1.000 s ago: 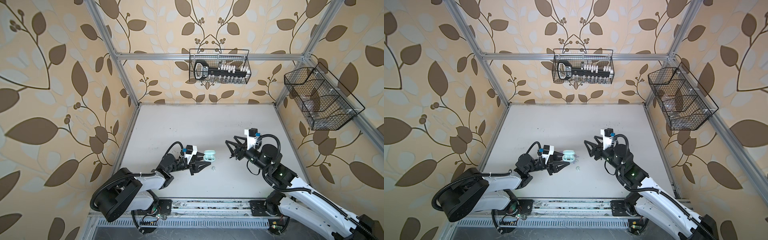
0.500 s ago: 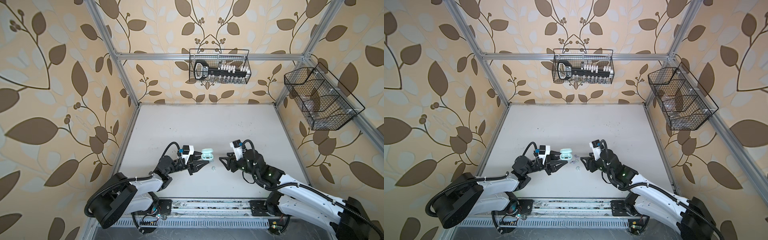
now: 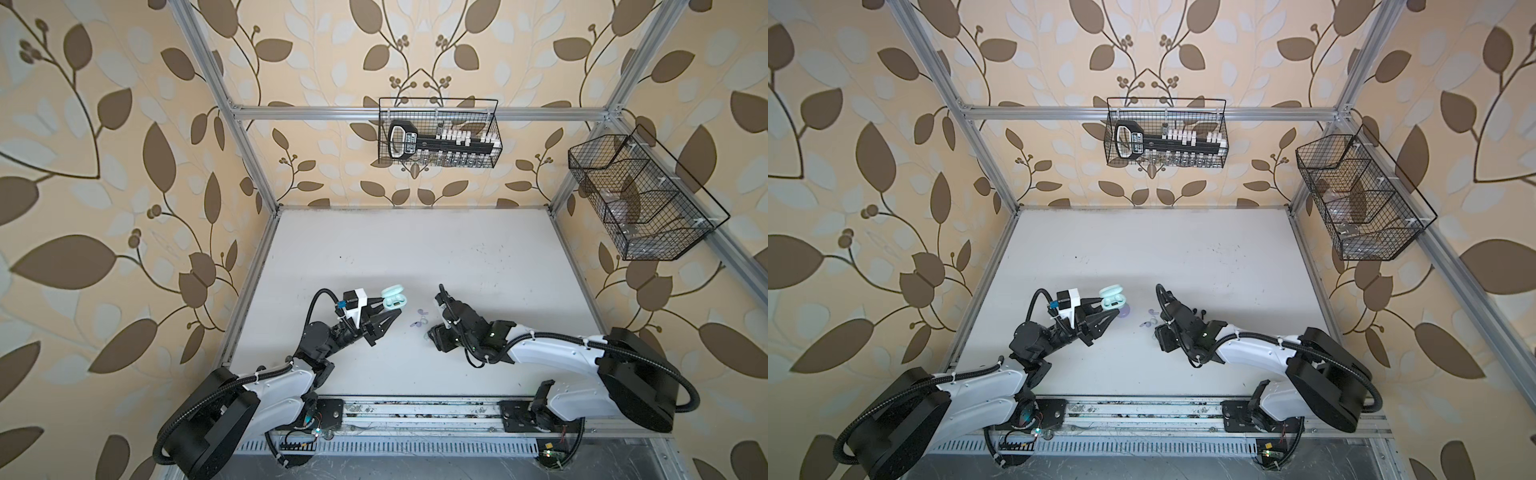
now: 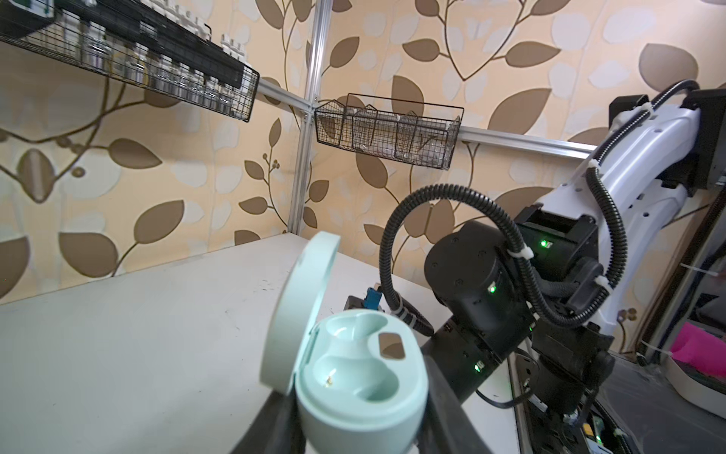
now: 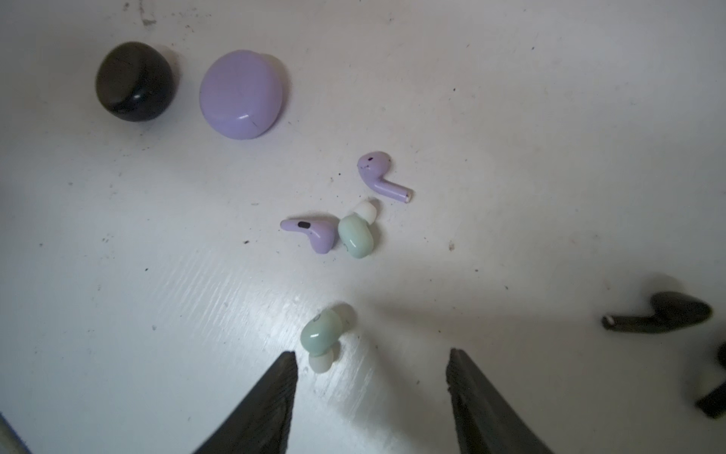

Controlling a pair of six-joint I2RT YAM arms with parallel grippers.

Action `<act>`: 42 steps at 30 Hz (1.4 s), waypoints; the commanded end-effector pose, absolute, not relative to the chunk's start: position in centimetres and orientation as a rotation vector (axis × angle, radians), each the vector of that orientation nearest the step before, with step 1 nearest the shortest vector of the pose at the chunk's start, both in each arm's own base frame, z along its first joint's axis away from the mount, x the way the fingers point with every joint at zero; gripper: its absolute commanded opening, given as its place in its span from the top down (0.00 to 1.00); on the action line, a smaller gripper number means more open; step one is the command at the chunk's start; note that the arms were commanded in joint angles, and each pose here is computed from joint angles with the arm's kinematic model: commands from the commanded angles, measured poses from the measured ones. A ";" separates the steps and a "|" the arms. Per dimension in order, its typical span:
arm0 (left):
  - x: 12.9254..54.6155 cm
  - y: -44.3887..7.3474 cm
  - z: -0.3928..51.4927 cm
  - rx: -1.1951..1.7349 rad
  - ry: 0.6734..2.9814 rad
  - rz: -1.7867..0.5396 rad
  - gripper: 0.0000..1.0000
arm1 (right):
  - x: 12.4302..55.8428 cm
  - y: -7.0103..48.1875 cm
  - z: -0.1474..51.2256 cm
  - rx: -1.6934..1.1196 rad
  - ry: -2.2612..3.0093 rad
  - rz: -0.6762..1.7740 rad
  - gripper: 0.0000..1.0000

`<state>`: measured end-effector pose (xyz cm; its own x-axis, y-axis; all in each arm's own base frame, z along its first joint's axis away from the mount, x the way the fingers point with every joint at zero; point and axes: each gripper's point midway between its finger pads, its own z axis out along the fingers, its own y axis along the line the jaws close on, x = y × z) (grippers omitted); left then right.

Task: Insert the wireless bluetooth earbuds into the charging case
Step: 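Swing the right gripper down over the mint-green earbud on the table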

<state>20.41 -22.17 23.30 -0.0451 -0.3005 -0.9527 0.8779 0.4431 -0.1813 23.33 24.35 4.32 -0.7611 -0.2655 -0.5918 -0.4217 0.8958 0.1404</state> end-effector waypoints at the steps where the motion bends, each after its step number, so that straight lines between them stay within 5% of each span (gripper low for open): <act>1: 20.5 -20.8 25.5 0.526 1.177 -0.991 1.00 | 23.7 24.4 3.8 -0.485 2.508 0.230 0.38; 17: 20.5 -20.1 25.8 0.492 1.163 -0.961 1.00 | 23.9 23.9 1.3 -0.577 2.529 -0.048 0.39; 42: 20.6 -20.1 25.5 0.511 1.172 -0.932 1.00 | 22.5 24.3 2.3 -0.528 2.529 0.125 0.52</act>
